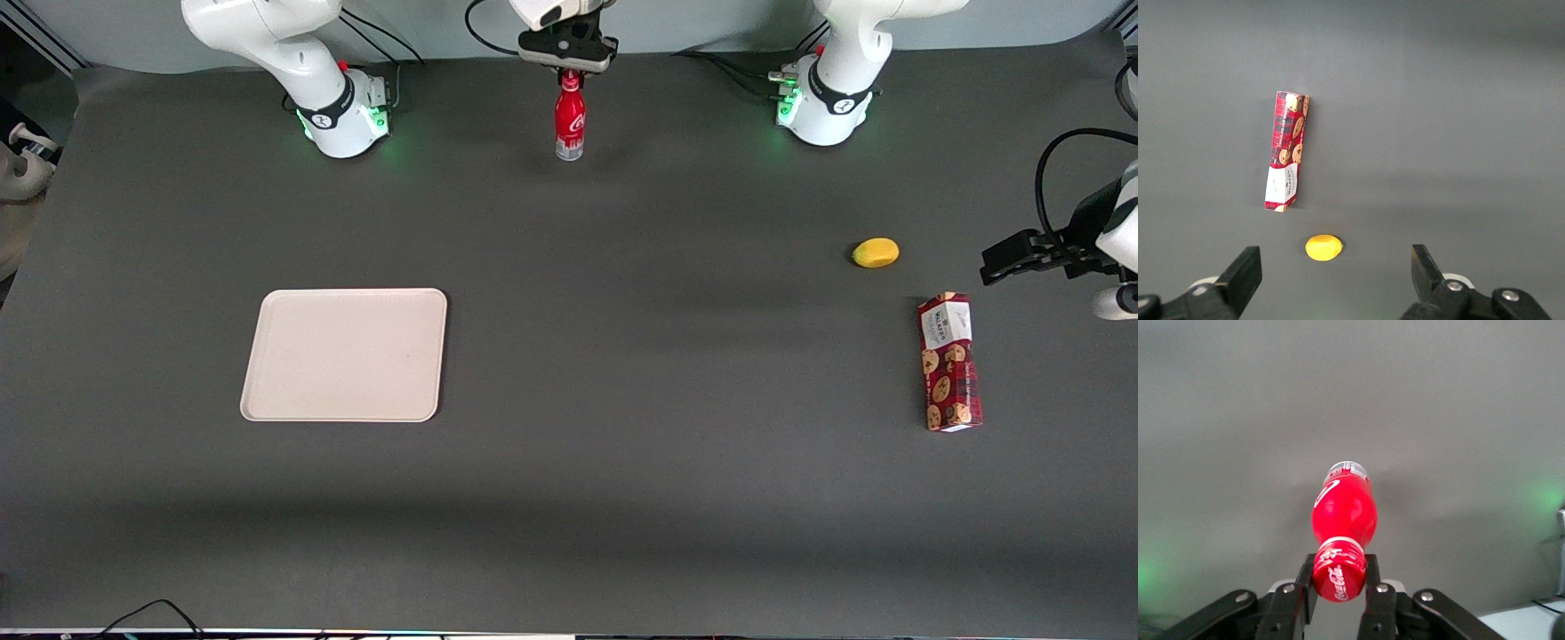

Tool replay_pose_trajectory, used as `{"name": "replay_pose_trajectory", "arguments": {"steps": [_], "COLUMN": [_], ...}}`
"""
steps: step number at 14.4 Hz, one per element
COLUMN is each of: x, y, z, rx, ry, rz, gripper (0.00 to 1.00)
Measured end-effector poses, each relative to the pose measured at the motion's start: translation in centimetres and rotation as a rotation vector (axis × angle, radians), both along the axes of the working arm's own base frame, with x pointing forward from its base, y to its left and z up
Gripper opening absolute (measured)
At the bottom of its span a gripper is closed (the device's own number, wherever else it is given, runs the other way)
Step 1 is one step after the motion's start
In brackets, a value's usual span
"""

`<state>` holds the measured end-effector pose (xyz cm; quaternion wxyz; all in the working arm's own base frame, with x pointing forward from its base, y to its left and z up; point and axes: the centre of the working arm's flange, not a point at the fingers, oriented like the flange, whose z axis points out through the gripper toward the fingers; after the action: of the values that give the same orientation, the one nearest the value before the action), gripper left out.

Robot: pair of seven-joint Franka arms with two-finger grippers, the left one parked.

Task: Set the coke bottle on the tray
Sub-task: 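Lift the bottle and carry it with the right gripper toward the white tray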

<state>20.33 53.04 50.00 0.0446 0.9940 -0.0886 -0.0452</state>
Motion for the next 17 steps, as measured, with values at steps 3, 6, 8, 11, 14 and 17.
{"name": "replay_pose_trajectory", "arguments": {"steps": [3,6,8,11,14,17], "x": [4.6,9.9,13.1,17.5,21.5,24.9], "y": [-2.2,-6.2,-9.4,-14.3,-19.8,-26.9], "z": [6.2,11.9,14.4,15.6,15.7,15.8], "rx": [-0.007,-0.002,0.003,0.0,0.001,0.017], "ry": [0.011,0.026,0.039,0.075,0.116,0.164], "rz": [0.047,0.113,0.165,0.258,0.338,0.42], "gripper": [0.31,0.31,0.31,0.31,0.31,0.31]}}
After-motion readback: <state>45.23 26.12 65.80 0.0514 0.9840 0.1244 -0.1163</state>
